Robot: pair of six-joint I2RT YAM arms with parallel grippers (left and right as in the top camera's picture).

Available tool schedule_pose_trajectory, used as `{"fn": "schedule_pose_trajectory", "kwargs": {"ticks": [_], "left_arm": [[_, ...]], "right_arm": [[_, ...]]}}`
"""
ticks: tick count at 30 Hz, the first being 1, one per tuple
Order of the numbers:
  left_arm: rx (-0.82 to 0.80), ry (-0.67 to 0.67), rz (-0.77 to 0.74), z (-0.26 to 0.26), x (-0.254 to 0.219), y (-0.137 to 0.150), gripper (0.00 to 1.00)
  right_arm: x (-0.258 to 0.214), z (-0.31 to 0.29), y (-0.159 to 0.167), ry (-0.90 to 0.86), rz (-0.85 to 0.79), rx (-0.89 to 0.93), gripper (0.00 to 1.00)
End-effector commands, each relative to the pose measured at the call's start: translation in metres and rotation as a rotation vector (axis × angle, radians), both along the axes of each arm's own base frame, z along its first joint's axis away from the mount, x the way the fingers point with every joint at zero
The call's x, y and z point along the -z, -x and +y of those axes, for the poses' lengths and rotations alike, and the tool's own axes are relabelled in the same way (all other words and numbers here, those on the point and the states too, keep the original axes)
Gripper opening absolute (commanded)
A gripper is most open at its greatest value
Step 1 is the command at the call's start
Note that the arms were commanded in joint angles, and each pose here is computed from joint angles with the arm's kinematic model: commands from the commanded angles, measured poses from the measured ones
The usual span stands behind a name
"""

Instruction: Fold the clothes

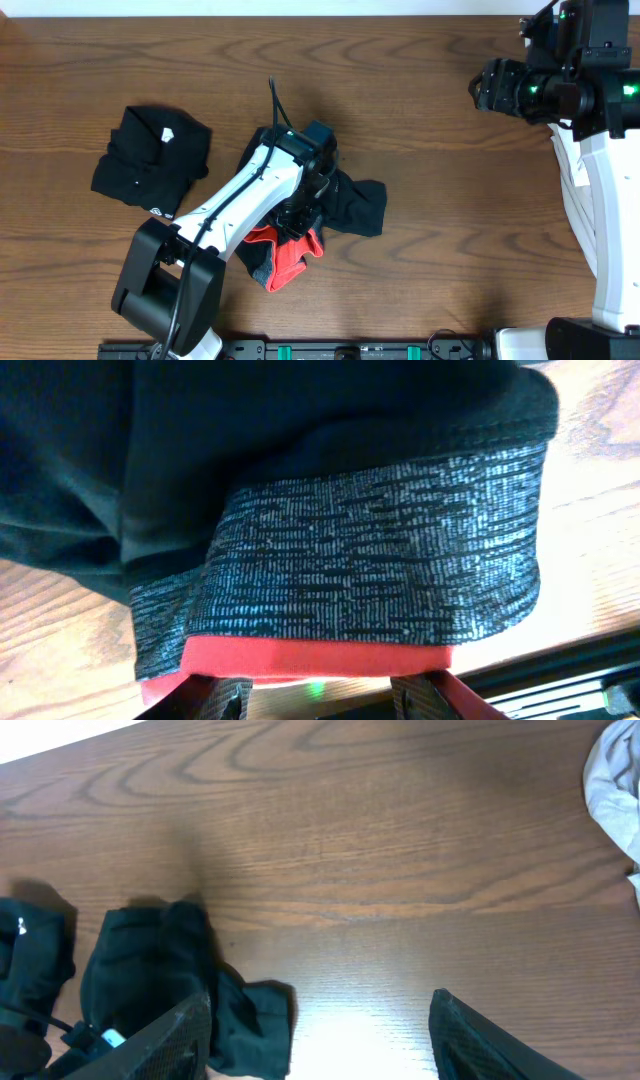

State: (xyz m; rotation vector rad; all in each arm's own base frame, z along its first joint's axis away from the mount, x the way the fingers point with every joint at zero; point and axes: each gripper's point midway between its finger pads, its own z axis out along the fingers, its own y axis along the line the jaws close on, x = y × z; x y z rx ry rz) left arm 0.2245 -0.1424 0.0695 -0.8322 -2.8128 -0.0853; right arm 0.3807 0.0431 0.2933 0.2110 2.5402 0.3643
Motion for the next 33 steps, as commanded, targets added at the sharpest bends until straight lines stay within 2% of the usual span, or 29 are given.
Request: {"fn": "schedule_pose_trajectory", "kwargs": {"ticks": [1, 11, 15, 20, 25, 33], "left_arm": [[-0.004, -0.02, -0.037, 0.005, -0.007, -0.003, 0.44], [0.015, 0.041, -0.197, 0.001, -0.044, -0.013, 0.45], [0.012, 0.053, -0.19, -0.003, -0.035, -0.014, 0.45], [0.011, 0.045, -0.128, 0.0, -0.016, -0.001, 0.45], [0.011, 0.066, -0.161, -0.004, -0.006, -0.008, 0.51], [0.037, 0.079, -0.174, -0.005, 0.008, -0.009, 0.52]], "right_arm": [[-0.004, 0.0, 0.001, 0.002, -0.014, -0.018, 0.68], [-0.005, 0.0, 0.0, 0.001, -0.022, -0.018, 0.69], [-0.005, 0.0, 0.0, 0.001, -0.022, -0.018, 0.69], [-0.005, 0.0, 0.001, 0.001, -0.016, -0.018, 0.69], [-0.005, 0.0, 0.0, -0.001, -0.018, -0.019, 0.69], [-0.004, 0.0, 0.001, -0.001, -0.013, -0.019, 0.68]]}}
